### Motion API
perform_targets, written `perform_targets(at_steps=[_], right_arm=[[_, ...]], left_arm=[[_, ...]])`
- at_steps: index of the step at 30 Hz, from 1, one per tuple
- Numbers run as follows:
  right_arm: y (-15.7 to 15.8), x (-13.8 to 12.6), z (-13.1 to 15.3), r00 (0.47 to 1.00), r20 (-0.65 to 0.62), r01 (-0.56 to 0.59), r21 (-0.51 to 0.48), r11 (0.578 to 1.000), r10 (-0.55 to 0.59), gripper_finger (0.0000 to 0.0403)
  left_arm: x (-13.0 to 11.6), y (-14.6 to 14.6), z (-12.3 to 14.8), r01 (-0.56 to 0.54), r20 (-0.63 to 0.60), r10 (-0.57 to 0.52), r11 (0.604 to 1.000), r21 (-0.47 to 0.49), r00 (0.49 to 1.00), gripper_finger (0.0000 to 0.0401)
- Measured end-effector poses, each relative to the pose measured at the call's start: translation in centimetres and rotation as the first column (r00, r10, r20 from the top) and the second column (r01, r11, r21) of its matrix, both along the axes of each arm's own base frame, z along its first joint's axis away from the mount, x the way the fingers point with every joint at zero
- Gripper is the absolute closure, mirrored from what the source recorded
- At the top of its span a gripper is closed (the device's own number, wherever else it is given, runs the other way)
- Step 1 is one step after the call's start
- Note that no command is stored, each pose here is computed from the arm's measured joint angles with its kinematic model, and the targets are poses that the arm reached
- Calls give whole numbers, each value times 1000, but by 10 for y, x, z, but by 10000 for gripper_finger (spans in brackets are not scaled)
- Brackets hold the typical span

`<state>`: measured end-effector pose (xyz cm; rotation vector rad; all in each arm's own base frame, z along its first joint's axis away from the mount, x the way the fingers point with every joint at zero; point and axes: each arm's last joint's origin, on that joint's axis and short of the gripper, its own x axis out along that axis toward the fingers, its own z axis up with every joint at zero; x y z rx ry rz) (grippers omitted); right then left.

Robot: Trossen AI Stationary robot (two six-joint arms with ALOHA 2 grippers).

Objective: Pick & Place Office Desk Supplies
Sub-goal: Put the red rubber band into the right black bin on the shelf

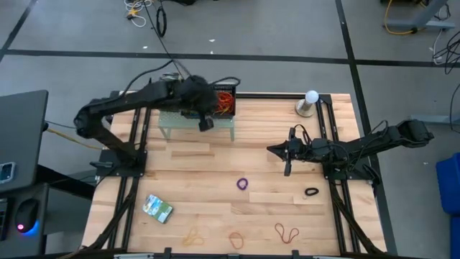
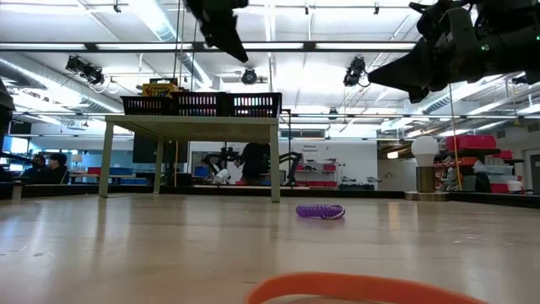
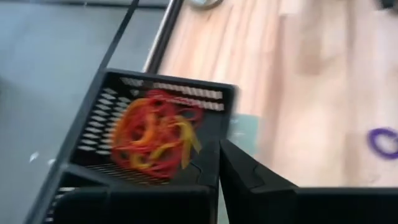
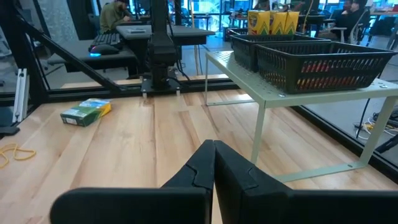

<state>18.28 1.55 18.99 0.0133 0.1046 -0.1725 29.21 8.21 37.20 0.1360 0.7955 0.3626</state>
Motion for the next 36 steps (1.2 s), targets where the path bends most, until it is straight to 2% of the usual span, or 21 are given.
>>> perform_targets(at_steps=[4, 8, 13, 16, 18, 22, 27, 31, 33, 36], right_arm=[[0, 0, 1, 1000, 7, 0, 1, 1000, 0, 392], [0, 0, 1, 1000, 11, -2, 25, 1000, 2, 392], [1, 0, 0, 999, 10, -32, 65, 997, 31, 391], [2, 0, -2, 998, -13, -68, 70, 995, 69, 391], [2, 1, -3, 998, -42, -41, 83, 996, 44, 391], [0, 4, -1, 982, -184, 70, 108, 992, -49, 392], [15, 5, 0, 929, -348, 189, 160, 969, -124, 392], [35, 6, -7, 882, -463, 200, 192, 961, -91, 389], [44, 6, -8, 836, -542, 241, 212, 947, -91, 381], [60, 7, -12, 731, -678, 291, 211, 933, -75, 360]], left_arm=[[-18, -24, -19, 48, 145, -47, 999, -3, 988, 393], [-32, -49, -45, 108, 324, -101, 994, -6, 941, 393], [-42, -72, -93, 145, 520, -115, 989, -17, 847, 393], [-47, -80, -123, 167, 625, -127, 986, -6, 770, 393], [-51, -83, -141, 174, 678, -125, 985, -5, 724, 393], [-61, -84, -170, 150, 735, -94, 989, -10, 671, 391], [-65, -84, -189, 147, 725, -84, 989, -25, 684, 388], [-62, -84, -197, 146, 700, -79, 989, -36, 710, 388], [-61, -84, -200, 145, 690, -78, 989, -39, 719, 388], [-60, -84, -204, 143, 675, -76, 989, -45, 734, 388]])
